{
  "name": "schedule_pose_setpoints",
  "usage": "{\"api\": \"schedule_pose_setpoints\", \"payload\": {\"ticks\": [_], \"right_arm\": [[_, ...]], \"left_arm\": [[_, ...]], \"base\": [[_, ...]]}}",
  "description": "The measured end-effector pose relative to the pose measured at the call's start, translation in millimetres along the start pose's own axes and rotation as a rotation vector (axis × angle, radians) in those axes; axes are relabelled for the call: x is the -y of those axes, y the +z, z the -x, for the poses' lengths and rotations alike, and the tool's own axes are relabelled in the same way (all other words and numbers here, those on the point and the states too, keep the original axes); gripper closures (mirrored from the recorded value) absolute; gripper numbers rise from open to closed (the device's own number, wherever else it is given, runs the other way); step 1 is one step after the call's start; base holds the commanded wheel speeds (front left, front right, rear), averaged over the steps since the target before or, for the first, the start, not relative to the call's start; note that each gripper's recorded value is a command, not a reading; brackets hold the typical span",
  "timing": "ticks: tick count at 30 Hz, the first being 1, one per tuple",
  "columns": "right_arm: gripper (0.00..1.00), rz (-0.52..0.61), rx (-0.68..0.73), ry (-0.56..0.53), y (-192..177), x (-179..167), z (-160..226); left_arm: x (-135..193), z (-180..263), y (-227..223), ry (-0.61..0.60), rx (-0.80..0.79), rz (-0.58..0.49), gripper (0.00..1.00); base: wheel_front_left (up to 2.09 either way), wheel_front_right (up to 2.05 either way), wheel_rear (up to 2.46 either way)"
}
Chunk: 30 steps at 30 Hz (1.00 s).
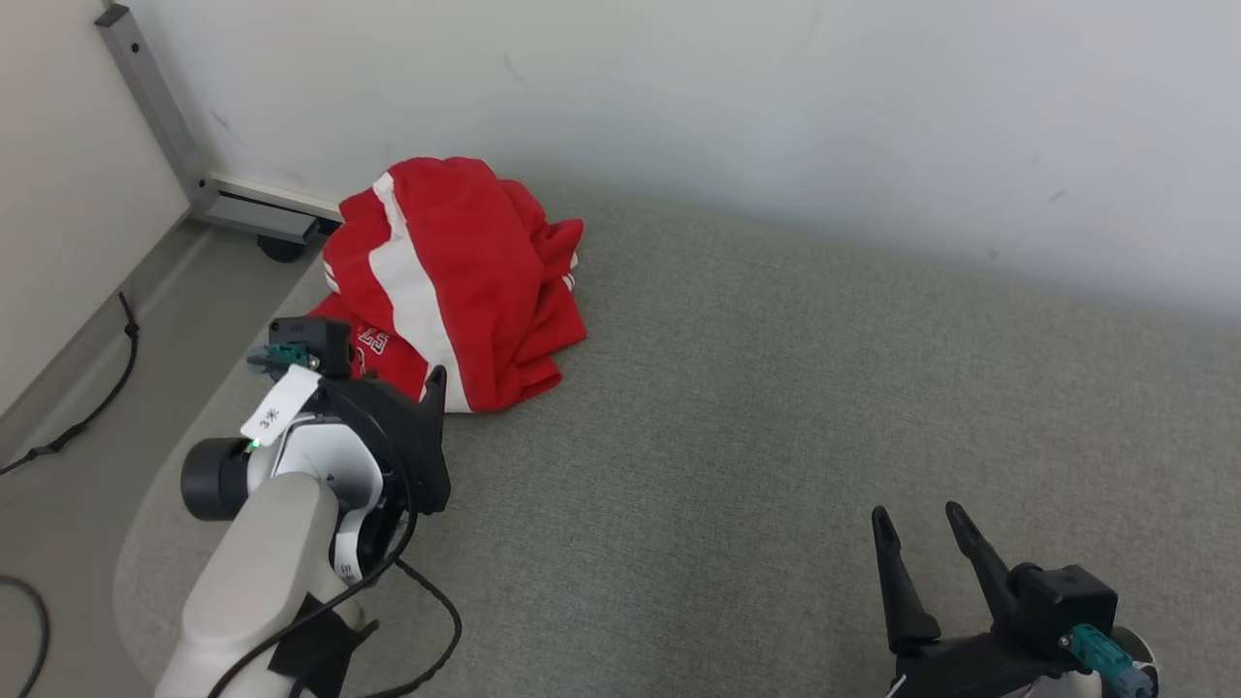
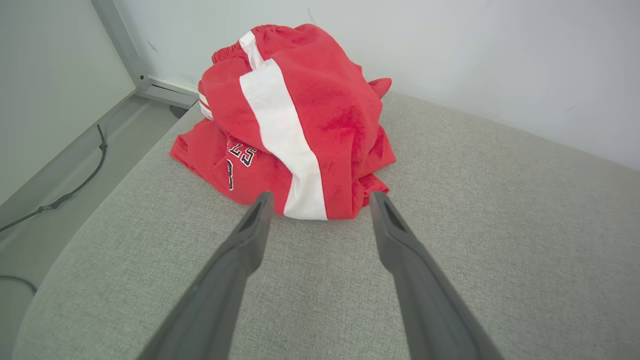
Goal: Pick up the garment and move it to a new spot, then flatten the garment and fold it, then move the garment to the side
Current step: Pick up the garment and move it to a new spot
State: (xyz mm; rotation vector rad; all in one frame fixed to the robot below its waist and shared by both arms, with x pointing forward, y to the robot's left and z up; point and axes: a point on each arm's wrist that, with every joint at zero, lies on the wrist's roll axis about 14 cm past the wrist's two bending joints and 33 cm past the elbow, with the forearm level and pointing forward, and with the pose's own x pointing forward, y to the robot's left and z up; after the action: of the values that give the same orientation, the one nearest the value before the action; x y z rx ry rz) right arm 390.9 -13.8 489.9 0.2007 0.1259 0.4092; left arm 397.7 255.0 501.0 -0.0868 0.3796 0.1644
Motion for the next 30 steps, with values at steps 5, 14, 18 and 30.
{"api": "schedule_pose_setpoints", "payload": {"ticks": [5,14,18,30], "right_arm": [[0.0,0.027,0.012,-0.007,10.5,9.2,-1.9],[0.0,0.081,0.023,-0.074,30.5,45.0,-4.7],[0.0,0.079,0.0,-0.1,30.1,56.0,-5.2],[0.0,0.108,-0.064,-0.118,32.2,62.4,-1.7]], "left_arm": [[-1.2,-18.0,-5.5,0.035,-0.07,0.0,0.0],[5.4,-56.9,-11.5,0.059,-0.17,-0.022,0.0],[1.6,-68.1,-27.8,0.092,-0.23,-0.057,0.0],[-17.8,-79.3,-52.0,0.161,-0.315,-0.111,0.0]], "base": [[0.0,0.0,0.0],[0.0,0.0,0.0],[0.0,0.0,0.0],[0.0,0.0,0.0]]}}
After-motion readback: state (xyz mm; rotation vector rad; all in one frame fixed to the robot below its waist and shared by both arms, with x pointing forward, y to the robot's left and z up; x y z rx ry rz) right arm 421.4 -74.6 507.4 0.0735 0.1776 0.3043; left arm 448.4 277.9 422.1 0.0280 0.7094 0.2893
